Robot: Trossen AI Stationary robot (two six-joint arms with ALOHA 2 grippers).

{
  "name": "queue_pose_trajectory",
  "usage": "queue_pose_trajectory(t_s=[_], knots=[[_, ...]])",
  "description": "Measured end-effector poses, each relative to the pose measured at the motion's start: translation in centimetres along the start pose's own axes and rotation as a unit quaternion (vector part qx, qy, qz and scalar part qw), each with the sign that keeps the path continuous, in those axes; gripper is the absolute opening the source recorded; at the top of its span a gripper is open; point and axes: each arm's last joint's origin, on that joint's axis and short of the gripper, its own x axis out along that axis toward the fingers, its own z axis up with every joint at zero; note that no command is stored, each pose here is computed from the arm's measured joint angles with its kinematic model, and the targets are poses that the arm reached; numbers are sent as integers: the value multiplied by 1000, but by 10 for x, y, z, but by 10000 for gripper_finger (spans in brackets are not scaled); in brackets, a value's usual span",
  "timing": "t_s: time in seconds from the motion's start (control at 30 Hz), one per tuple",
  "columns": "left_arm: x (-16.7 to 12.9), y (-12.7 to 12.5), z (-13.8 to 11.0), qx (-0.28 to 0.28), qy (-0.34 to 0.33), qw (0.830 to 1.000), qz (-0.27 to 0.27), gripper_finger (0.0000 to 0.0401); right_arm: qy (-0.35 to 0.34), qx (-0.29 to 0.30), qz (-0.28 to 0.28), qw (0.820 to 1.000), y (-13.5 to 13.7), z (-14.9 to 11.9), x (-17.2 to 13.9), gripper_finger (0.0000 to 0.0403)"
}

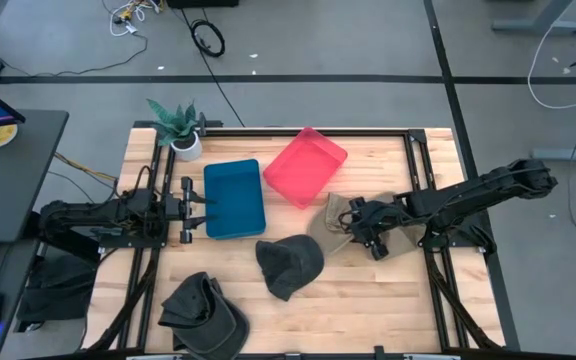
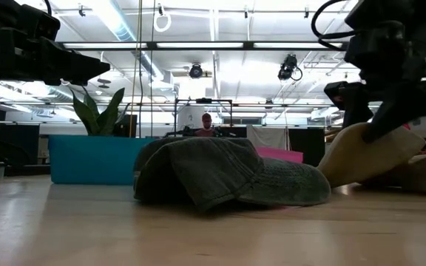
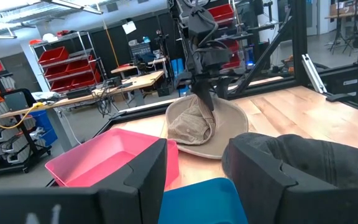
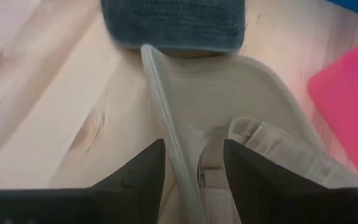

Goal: Pick & Place hat
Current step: Put the left brown cap into the pink bin

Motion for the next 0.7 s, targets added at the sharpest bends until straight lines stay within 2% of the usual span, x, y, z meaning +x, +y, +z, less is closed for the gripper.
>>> queue_pose_trajectory(t_s=[0.1, 0.17, 0.33, 0.37, 0.53, 0.7], knots=[[0, 0, 0, 0, 0, 1000, 0, 177, 12, 0, 4, 1000, 1, -2, 0, 159], [0, 0, 0, 0, 0, 1000, 0, 177, 17, 0, 6, 1000, 1, -3, 0, 138], [0, 0, 0, 0, 0, 1000, 0, 177, 12, 40, 4, 999, 1, -2, 0, 26], [0, 0, 0, 0, 0, 1000, 0, 177, 7, 47, 1, 999, 0, -1, 0, 16], [0, 0, 0, 0, 0, 1000, 0, 177, -39, 83, -11, 996, -3, 6, -6, 19], [0, 0, 0, 0, 1, 1000, 0, 177, -95, 96, -21, 991, -7, 21, -24, 9]])
